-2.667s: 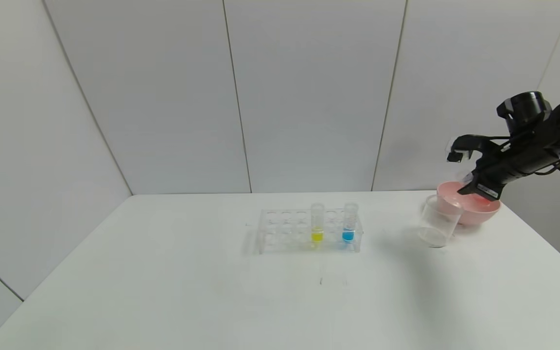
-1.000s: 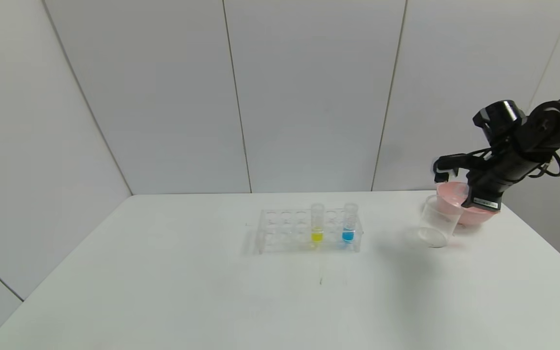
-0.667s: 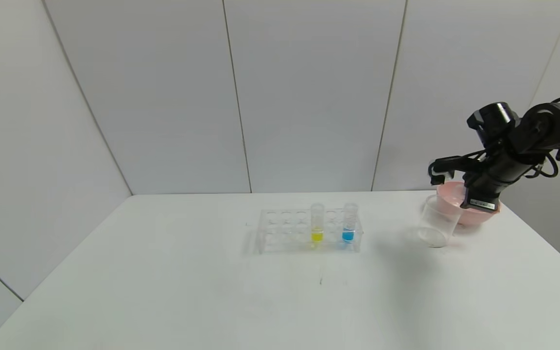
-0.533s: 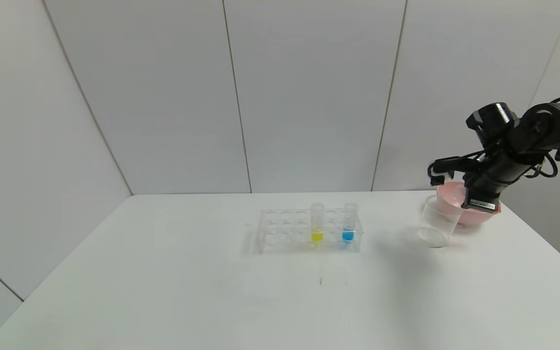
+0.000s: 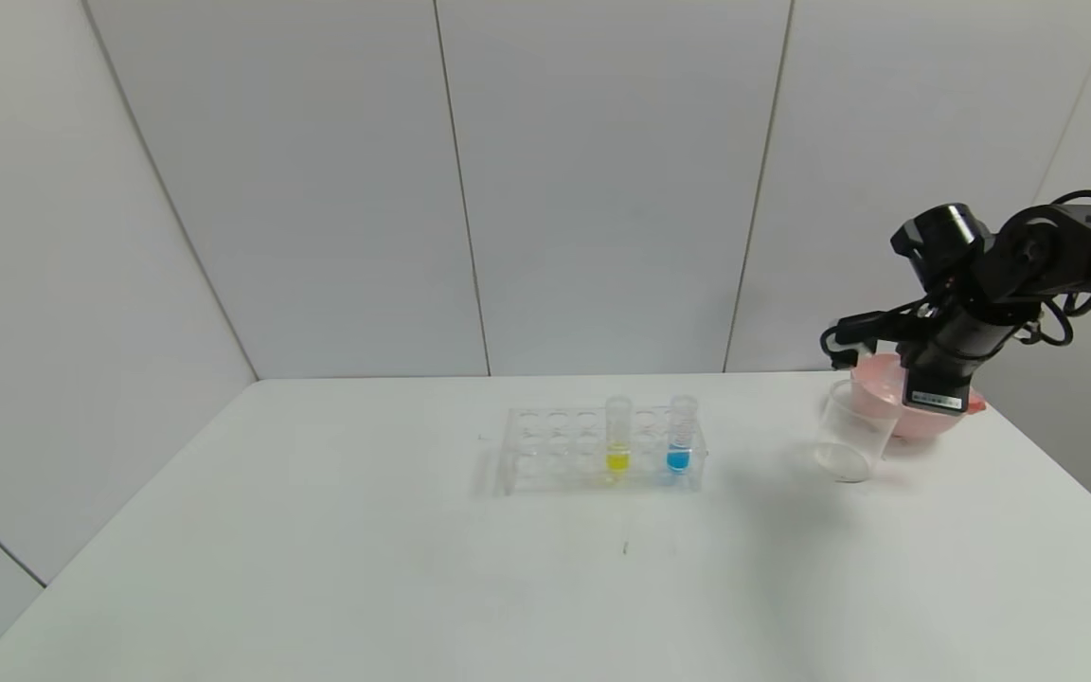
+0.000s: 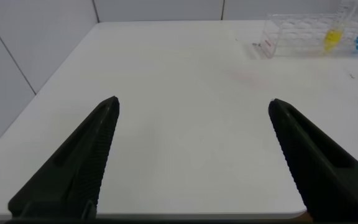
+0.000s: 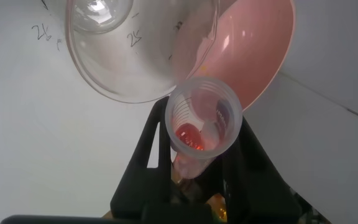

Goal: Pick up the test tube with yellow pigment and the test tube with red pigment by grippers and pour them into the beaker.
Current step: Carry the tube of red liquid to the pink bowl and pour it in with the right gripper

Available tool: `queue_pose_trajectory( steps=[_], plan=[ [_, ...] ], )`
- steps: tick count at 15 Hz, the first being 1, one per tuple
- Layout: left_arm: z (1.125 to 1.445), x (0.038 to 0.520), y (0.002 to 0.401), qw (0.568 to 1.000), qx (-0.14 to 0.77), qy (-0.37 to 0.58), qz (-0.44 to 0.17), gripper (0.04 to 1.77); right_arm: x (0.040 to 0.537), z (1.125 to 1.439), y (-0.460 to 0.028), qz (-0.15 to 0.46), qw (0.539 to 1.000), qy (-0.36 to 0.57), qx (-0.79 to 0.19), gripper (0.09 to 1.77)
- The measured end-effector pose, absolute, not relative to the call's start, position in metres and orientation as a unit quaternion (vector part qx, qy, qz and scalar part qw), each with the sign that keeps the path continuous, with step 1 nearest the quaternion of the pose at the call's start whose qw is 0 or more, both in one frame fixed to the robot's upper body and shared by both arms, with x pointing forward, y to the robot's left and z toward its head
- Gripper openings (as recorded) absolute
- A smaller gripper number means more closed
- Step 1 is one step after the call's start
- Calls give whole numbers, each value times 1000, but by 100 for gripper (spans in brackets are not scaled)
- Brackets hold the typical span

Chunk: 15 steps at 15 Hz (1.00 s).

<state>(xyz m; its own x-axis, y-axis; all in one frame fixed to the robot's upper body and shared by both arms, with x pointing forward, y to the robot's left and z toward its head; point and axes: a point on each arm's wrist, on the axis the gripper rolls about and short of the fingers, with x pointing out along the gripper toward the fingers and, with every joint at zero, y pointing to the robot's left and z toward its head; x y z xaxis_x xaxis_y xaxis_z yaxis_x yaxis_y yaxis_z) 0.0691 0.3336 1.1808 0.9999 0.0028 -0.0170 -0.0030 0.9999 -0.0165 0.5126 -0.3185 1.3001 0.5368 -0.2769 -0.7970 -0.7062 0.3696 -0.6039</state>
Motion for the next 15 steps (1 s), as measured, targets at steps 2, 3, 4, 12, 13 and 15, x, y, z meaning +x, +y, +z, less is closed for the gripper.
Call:
queue_pose_trajectory(
  steps=[2,3,4,12,13,15],
  plan=[
    [1181,69,334,1000,-8,8,1,172,514,1300,-316,148,689,454,-545,53],
    [1181,69,334,1000,-8,8,1,172,514,1300,-314,148,688,453,-547,53],
    [1181,69,334,1000,-8,8,1,172,514,1300,-313,148,687,454,-548,53],
    [1181,69,334,1000,-8,8,1,172,515,1301,-307,95,642,470,-598,53],
    [1181,69,334,1000,-8,8,1,172,516,1301,-306,89,637,472,-604,53],
    [1181,69,334,1000,-8,8,1,172,517,1300,-304,79,625,474,-616,53]
  ],
)
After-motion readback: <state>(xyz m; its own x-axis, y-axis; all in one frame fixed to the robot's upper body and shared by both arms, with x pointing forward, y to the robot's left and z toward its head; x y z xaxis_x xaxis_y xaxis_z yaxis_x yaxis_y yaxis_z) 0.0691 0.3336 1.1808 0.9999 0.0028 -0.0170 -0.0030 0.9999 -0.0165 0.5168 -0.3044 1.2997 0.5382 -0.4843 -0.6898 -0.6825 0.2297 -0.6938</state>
